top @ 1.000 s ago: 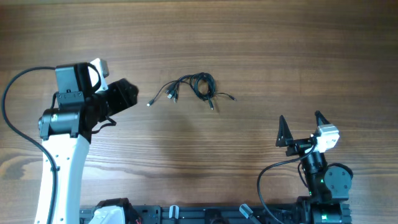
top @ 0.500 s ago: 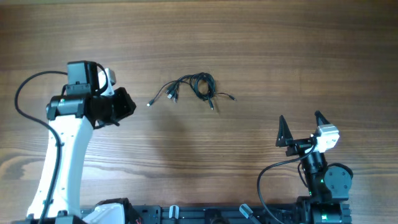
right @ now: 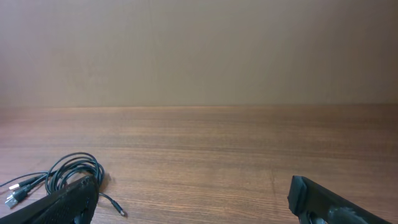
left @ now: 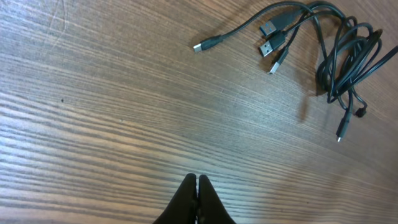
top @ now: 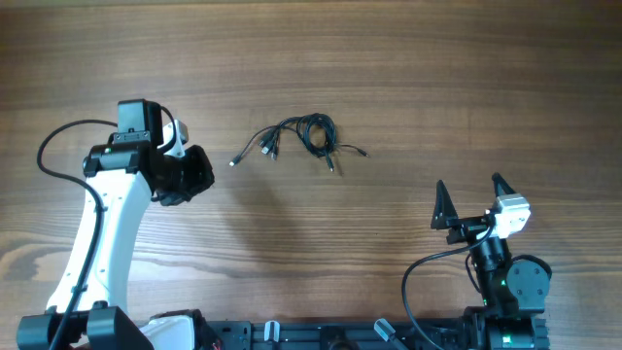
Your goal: Untangle cables
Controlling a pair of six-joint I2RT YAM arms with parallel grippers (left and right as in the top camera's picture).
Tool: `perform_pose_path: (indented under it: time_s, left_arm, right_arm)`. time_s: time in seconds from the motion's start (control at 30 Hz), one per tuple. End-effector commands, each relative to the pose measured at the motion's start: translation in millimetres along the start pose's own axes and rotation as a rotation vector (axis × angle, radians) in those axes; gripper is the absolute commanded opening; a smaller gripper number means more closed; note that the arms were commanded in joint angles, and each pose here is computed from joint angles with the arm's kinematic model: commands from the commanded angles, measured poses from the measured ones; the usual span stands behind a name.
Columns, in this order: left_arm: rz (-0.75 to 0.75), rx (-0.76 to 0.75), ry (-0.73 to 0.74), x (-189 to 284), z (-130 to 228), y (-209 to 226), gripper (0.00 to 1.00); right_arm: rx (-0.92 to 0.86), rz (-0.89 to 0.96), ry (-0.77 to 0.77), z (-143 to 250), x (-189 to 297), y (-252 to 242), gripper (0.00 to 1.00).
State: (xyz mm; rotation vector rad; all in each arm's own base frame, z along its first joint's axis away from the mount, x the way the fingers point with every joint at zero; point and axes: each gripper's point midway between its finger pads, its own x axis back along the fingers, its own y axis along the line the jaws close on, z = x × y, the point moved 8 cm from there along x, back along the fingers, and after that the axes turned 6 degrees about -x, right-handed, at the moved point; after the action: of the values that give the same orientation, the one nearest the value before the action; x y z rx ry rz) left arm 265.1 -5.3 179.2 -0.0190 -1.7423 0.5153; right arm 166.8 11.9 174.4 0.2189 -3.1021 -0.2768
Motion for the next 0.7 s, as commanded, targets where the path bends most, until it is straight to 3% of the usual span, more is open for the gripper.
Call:
perform_pose_path:
  time_s: [0.0, 0.1, 0.17, 0.37, 0.43, 0.47, 0.67]
  left_arm:
    - [-0.004, 0.006, 0.023, -9.1, 4.9, 4.2, 0.13]
    - [-0.006, 0.009, 0.030, -11.3, 5.4, 5.2, 0.42]
    - [-0.004, 0.006, 0.021, -11.3, 3.9, 4.8, 0.71]
    - [-0.001, 0.002, 0.008, -11.7, 1.5, 4.3, 0.67]
    - [-0.001, 0.002, 0.008, -11.7, 1.5, 4.3, 0.85]
    - [-0.001, 0.001, 0.008, -11.7, 1.5, 4.2, 0.89]
    - [-0.003, 0.001, 0.007, -11.7, 1.3, 4.5, 0.92]
  right_arm:
    - [0.019, 0.001, -0.008, -0.7, 0.2, 0.6, 1.00]
    - [0.019, 0.001, -0.008, -0.7, 0.2, 0.6, 1.00]
    - [0.019, 0.001, -0.008, -0.7, 0.2, 0.6, 1.00]
    - [0.019, 0.001, -0.008, -0.7, 0.2, 0.6, 1.00]
    - [0.019, 0.001, -0.008, -0.7, 0.2, 0.6, 1.00]
    - [0.018, 0.001, -0.008, -0.7, 0.2, 0.6, 1.00]
    - [0.019, 0.001, -0.008, -0.7, 0.2, 0.6, 1.00]
